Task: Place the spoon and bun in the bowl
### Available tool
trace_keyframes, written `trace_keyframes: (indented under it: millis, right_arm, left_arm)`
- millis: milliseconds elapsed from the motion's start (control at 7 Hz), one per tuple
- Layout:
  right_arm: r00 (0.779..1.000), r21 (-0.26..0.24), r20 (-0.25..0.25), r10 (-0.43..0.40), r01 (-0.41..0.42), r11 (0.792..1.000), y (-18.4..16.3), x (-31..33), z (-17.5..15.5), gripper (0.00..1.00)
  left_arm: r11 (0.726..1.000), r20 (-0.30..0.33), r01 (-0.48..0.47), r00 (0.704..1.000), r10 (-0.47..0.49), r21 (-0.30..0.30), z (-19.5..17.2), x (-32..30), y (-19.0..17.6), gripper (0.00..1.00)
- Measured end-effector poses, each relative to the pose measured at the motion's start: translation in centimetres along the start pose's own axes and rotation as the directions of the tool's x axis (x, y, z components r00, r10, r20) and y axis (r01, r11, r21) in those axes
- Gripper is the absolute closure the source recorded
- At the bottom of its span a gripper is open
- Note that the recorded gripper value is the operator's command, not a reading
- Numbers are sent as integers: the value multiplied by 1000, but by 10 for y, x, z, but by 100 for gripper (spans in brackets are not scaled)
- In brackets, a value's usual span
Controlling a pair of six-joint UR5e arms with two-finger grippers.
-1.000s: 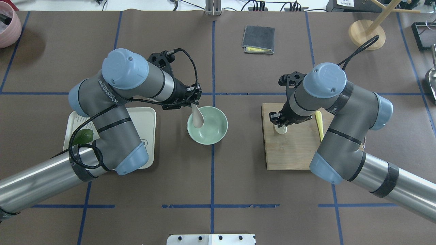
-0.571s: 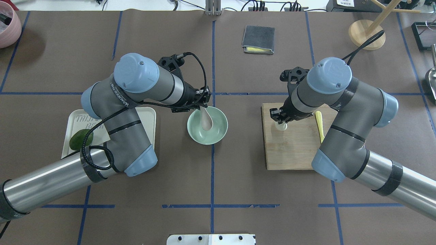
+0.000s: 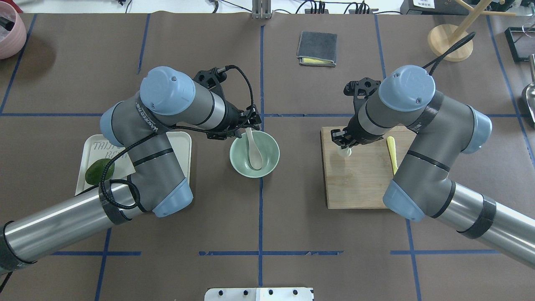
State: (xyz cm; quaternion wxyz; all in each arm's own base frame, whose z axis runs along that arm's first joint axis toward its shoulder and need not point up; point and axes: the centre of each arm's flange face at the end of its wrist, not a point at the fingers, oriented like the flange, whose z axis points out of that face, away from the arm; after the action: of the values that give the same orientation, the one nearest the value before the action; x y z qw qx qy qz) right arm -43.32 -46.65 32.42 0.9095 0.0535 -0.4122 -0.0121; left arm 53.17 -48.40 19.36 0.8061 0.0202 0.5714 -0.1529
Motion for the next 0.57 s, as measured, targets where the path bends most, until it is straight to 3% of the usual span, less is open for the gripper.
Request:
trace_keyframes:
  millis: [286,571]
  right_arm:
    - [999,28,39,-18,16,999,0,-15,-21,100]
    - [994,62,104,-20,13,998,-6,-51,-49,100]
  left_arm:
    - [1000,4,-24,1000,24,19,-25,-1,-8,0]
    - [990,104,-130,987,125,46,-72,-13,-23,0]
